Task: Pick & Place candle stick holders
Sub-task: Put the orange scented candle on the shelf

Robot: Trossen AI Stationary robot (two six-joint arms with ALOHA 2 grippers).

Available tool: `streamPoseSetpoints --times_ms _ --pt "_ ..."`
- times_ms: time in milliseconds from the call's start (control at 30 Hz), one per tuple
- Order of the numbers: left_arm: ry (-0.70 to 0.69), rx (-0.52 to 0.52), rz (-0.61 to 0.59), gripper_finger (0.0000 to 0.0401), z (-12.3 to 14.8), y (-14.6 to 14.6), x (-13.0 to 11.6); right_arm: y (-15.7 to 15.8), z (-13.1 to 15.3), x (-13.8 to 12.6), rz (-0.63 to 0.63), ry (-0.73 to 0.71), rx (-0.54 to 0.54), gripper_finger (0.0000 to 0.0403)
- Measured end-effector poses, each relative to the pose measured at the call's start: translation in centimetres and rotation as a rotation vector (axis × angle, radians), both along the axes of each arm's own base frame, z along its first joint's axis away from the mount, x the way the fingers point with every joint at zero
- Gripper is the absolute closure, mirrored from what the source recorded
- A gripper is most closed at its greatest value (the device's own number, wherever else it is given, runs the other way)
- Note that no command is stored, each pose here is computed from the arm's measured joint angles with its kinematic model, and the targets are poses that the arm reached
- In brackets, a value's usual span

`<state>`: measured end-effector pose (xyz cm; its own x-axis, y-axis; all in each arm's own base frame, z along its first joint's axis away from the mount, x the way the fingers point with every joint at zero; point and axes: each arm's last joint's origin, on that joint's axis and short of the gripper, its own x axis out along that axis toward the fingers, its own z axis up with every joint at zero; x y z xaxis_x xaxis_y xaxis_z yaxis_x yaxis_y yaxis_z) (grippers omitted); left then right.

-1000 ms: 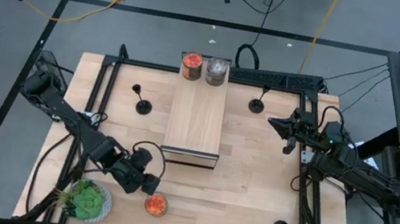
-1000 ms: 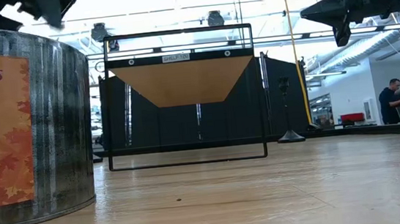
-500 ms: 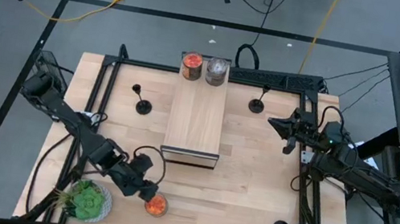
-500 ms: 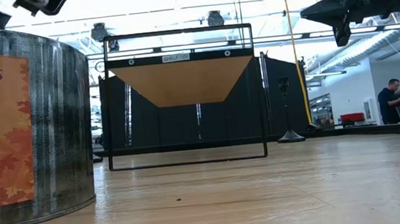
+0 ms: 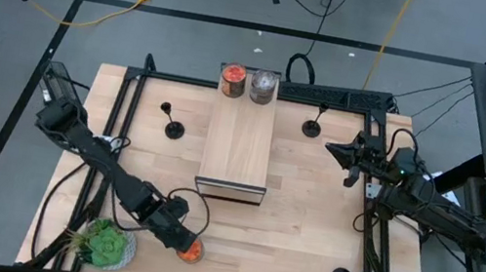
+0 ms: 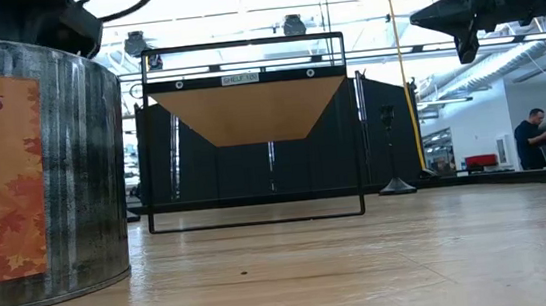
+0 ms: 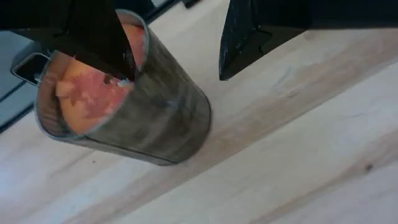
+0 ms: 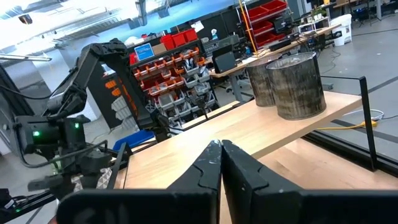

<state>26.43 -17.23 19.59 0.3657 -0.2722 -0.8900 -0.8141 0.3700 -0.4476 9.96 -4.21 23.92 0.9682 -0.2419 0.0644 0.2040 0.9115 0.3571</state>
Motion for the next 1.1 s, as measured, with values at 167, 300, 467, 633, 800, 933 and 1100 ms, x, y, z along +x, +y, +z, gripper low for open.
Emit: streamPoseSetpoints --times_ms 167,300,467,633,800,933,1100 --pt "0.012 0.005 0.012 0.0162 -0.56 0.01 0.3 0.0 0.0 0.0 0.0 0.0 0.0 0.0399" --pt "-0.001 0.0 0.02 0.0162 -0.48 0.15 0.52 0.0 0.0 0.0 0.0 0.0 0.0 0.0399" --pt "-0.006 -0.003 0.023 0.0162 -0.31 0.29 0.55 0.0 0.0 0.0 0.0 0.0 0.0 0.0399" --pt "-0.006 -0.004 0.023 0.0162 -0.32 0.27 0.55 0.0 0.0 0.0 0.0 0.0 -0.001 0.0399" --pt "-0.007 -0.003 0.02 0.0162 -0.32 0.27 0.55 0.0 0.0 0.0 0.0 0.0 -0.002 0.0399" --pt "0.002 0.0 0.019 0.0162 -0.36 0.31 0.49 0.0 0.0 0.0 0.0 0.001 -0.003 0.0399" --pt "0.033 0.015 0.019 0.0162 -0.48 0.46 0.22 0.0 0.0 0.0 0.0 0.001 -0.003 0.0399"
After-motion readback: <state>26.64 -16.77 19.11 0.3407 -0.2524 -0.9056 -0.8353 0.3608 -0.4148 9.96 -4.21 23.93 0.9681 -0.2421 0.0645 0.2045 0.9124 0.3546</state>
